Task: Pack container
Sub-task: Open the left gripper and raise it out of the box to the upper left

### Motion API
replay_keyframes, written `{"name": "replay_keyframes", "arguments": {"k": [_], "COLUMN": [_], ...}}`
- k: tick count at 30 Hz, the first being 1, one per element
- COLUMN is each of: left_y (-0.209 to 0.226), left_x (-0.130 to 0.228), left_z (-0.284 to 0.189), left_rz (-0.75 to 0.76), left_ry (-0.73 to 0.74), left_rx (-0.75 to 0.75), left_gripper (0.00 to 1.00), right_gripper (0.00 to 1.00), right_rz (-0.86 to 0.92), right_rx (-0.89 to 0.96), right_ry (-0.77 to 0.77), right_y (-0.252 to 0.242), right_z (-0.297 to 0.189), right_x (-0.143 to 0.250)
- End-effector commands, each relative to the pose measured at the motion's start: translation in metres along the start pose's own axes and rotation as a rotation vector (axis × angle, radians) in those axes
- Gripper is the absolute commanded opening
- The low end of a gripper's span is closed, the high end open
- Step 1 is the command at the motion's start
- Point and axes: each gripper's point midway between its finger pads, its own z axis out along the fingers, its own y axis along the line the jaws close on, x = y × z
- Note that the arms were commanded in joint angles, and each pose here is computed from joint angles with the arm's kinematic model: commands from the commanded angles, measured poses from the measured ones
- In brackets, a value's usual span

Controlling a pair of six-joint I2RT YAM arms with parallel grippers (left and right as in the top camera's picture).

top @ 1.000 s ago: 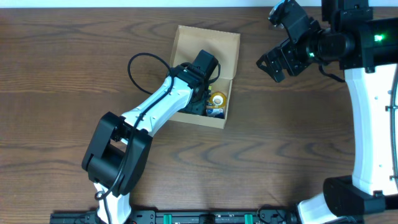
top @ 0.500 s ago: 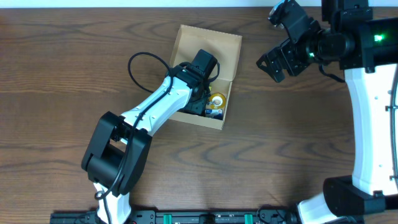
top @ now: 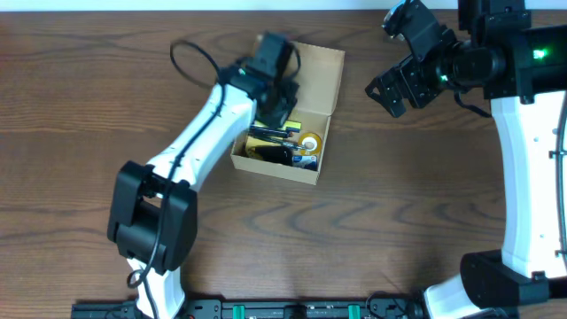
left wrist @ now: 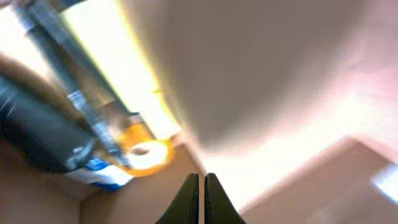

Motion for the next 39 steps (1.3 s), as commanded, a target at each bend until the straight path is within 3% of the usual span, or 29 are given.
{"name": "replay_keyframes", "arguments": {"k": [1, 6, 12, 21, 25, 33, 39], "left_y": [-0.038, -0.069, -0.074, -0.026, -0.007, 0.002, 0.012], "left_x": [-0.008, -0.049, -0.097, -0.212, -0.241, -0.247, -0.235], "left_z": [-0.031, -0.074, -0.110, -0.149, -0.159, -0.137, -0.096], "left_rz": [0.342, 0.526, 0.732, 0.918, 1.051, 1.268, 1.277], "left_ry": [0.045, -0.081, -0.196, -0.394, -0.432, -0.414, -0.302], "left_rx": [0.129, 0.212, 0.215, 0.054, -0.007, 0.014, 0.111], "left_gripper": [0.06, 0.06, 0.06, 0.06, 0.06, 0.06, 0.06], "right_gripper": [0.99, 0.99, 0.99, 0.99, 0.99, 0.99, 0.99], "right_rz": [-0.009, -0.009, -0.009, -0.009, -0.009, -0.009, -0.009], "right_rx": [-0.001, -0.001, -0.001, -0.001, -0.001, -0.001, -0.001], "right_ry": [-0.007, -0.007, -0.007, -0.007, -0.007, -0.007, -0.007], "right_y": [-0.001, -0.001, -0.001, -0.001, -0.001, -0.001, -0.001], "right_z": [-0.001, -0.001, -0.001, -0.001, -0.001, -0.001, -0.001], "right_x": [-0.001, -0.001, -0.001, -0.002, -0.001, -0.002, -0.001]}}
